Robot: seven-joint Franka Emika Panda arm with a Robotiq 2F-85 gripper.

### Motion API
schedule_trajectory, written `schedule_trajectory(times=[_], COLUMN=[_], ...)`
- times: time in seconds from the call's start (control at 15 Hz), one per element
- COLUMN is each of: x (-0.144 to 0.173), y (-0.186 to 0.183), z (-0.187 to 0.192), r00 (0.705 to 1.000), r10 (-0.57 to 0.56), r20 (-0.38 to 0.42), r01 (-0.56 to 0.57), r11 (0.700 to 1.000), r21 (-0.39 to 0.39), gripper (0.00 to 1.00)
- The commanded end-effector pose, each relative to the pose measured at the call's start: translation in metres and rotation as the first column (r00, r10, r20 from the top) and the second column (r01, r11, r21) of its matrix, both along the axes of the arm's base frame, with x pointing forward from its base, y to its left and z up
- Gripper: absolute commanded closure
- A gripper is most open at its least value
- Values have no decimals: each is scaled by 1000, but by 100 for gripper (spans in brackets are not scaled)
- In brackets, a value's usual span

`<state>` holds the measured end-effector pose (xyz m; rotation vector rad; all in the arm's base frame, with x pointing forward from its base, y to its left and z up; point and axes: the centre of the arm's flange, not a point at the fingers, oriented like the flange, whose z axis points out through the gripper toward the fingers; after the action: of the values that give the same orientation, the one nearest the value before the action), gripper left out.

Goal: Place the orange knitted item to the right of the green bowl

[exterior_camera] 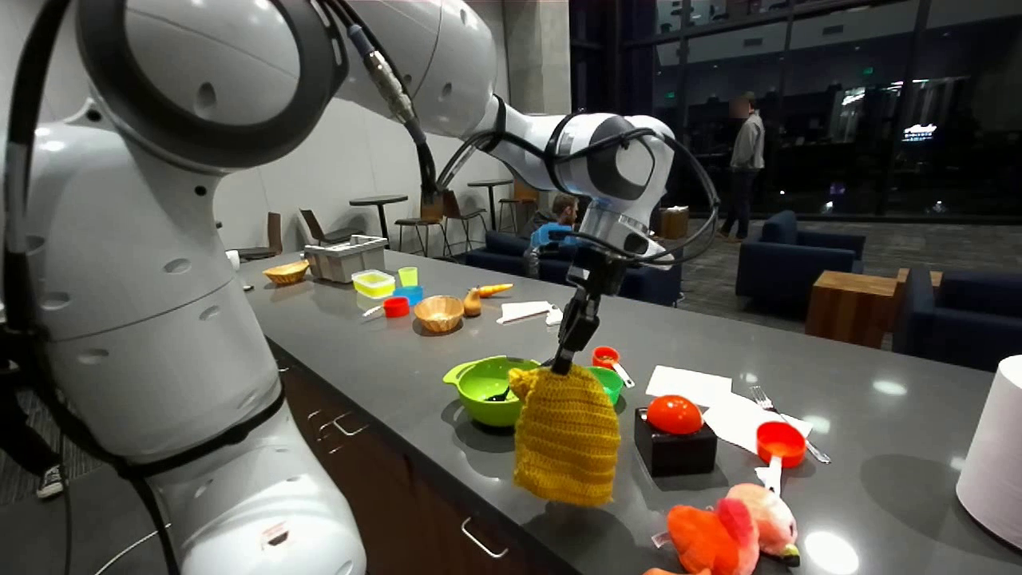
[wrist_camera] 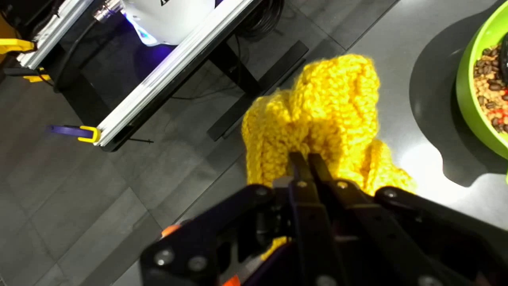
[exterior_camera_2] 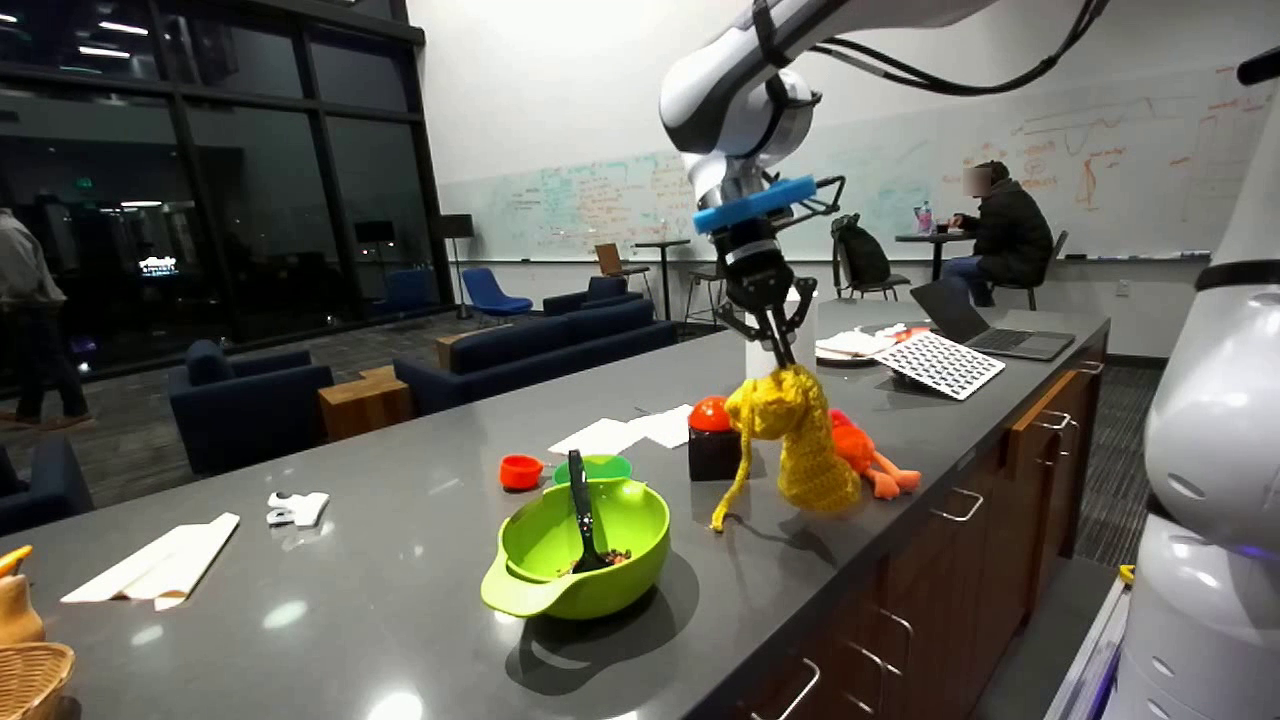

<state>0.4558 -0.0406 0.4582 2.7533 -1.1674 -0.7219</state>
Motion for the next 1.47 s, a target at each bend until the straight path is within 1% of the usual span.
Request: schedule_trajectory(times=[0.0, 0.13, 0.4, 0.6, 0.67, 0.73, 0.93, 1.13, 1.27, 1.4], x=[-8, 2, 28, 44, 49, 53, 63, 61, 55, 52], y=[10, 20, 45, 60, 65, 69, 77, 79, 76, 70], z=[-30, -46, -75, -95, -101, -105, -107, -89, -76, -70], r00=[1000, 998, 989, 981, 978, 974, 963, 968, 978, 985], r10=[31, 67, 145, 192, 207, 225, 262, 227, 160, 60], r20=[-4, -3, 8, 22, 30, 37, 61, 106, 136, 164], r01=[-31, -67, -144, -192, -208, -227, -269, -240, -174, -70], r11=[997, 992, 972, 956, 951, 947, 940, 961, 980, 996], r21=[71, 108, 188, 223, 228, 228, 209, 135, 93, 54], gripper=[99, 99, 99, 99, 80, 69, 53, 32, 18, 4])
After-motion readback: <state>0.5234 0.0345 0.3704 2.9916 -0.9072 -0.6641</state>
